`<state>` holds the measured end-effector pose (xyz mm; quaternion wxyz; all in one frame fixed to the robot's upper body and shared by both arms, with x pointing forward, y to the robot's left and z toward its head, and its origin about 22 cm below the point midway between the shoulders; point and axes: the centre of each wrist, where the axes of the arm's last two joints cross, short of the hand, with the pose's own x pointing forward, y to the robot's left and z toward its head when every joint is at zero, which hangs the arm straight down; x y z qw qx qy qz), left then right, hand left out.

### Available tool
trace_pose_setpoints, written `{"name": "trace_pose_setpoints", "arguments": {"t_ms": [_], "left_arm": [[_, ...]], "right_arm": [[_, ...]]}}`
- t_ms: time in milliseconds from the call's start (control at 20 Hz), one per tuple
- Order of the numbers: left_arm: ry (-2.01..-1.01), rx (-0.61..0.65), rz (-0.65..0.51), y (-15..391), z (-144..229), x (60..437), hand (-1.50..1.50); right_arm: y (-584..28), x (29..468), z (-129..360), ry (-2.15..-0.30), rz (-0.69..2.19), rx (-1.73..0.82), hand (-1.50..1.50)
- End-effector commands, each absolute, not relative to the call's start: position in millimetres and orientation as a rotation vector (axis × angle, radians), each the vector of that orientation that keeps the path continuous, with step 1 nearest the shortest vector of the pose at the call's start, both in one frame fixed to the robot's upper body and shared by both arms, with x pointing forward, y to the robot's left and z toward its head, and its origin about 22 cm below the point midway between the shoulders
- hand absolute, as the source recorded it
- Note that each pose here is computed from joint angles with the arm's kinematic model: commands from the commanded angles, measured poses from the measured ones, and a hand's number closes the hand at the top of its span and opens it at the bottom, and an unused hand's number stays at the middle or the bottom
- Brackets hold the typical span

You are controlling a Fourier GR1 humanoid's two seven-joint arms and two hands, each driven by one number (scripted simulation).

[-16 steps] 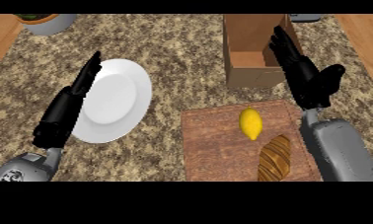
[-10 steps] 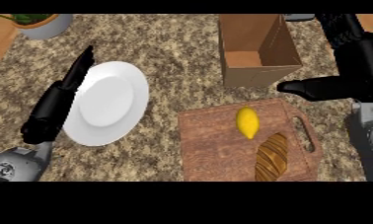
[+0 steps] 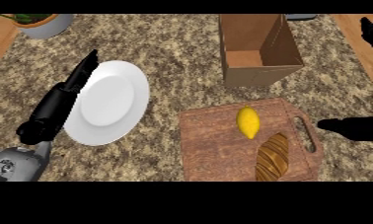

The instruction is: Pick the lemon from the cutting board and place it in the cardboard box

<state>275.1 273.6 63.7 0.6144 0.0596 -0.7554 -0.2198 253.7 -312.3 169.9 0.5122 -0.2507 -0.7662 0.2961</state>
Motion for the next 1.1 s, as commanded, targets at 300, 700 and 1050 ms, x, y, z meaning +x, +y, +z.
{"name": "trace_pose_setpoints", "arguments": {"t_ms": [300,700,1050], "left_arm": [[-1.746,0.106,-0.525,261,64,289,0.0],[-1.737,0.065,-0.546,265,68,294,0.0],[-1.755,0.09,-0.54,253,76,295,0.0]], "right_arm": [[-291,220,180,-1.551,1.243,-0.736,-1.5],[-222,220,196,-1.257,1.509,-0.758,-1.5],[-150,219,183,-1.074,1.592,-0.838,-1.5]]}}
